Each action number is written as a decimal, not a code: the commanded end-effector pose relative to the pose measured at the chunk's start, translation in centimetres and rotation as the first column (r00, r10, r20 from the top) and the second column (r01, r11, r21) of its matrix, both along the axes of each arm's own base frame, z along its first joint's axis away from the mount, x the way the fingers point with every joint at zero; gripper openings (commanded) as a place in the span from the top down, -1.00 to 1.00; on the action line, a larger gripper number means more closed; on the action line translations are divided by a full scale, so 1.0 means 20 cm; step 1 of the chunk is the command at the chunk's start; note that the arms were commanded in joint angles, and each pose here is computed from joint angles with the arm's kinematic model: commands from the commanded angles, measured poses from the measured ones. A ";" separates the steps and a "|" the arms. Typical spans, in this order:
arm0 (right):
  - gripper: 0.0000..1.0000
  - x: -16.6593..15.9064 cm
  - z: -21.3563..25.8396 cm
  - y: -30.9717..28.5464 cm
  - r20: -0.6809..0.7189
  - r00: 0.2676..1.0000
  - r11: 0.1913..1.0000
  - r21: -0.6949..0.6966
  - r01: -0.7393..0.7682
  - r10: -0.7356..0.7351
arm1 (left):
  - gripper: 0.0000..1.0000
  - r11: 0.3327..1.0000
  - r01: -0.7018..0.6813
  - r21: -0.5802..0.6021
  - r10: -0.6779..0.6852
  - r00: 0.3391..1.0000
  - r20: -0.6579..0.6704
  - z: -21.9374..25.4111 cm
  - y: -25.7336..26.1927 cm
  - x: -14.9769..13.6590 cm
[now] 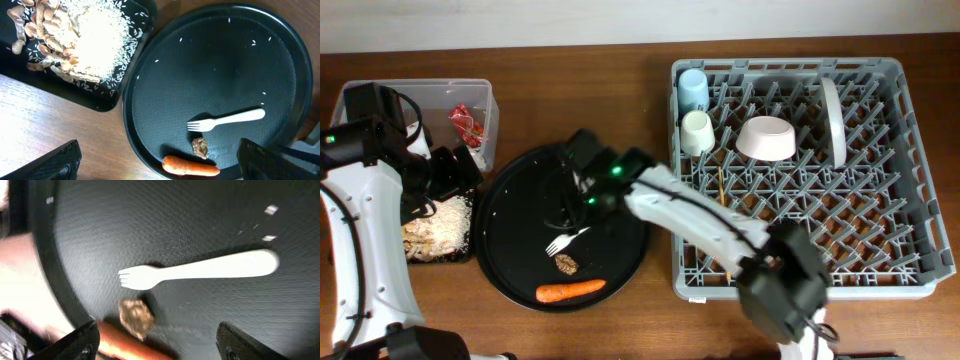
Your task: Sort waste into correct bins and load items into the dishwasher rack
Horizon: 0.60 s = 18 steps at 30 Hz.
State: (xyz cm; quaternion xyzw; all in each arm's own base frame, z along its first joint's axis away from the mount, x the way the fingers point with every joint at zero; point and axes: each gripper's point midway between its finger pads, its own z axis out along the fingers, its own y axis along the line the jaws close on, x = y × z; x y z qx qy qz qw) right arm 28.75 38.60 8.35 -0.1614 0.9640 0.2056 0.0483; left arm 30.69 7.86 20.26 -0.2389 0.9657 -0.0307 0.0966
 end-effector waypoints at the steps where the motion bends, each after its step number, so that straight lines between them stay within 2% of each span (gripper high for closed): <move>1: -0.54 -0.01 -0.17 0.07 -0.099 0.962 0.967 -0.043 0.251 -0.254 | -0.98 1.000 -0.009 0.007 0.009 1.000 0.004 0.01 0.01 -0.01; 3: -0.47 -0.01 -0.26 0.06 -0.126 0.933 0.941 -0.085 0.327 -0.336 | -0.98 1.000 -0.009 0.006 0.009 1.000 0.005 0.01 0.01 0.00; 8: -0.48 0.09 -0.36 0.03 -0.030 0.927 0.922 -0.120 0.367 -0.373 | -0.98 1.000 -0.007 -0.004 0.007 1.000 0.007 0.01 0.00 0.00; 13: -0.41 0.07 -0.49 0.01 -0.047 0.920 0.912 -0.164 0.377 -0.389 | -0.98 1.000 -0.007 -0.004 0.007 1.000 0.007 0.01 0.00 0.00; 18: 0.29 0.09 -0.50 -0.01 -0.024 0.918 0.905 -0.177 0.386 -0.396 | -0.98 1.000 -0.007 -0.004 0.007 1.000 0.005 0.01 0.00 -0.01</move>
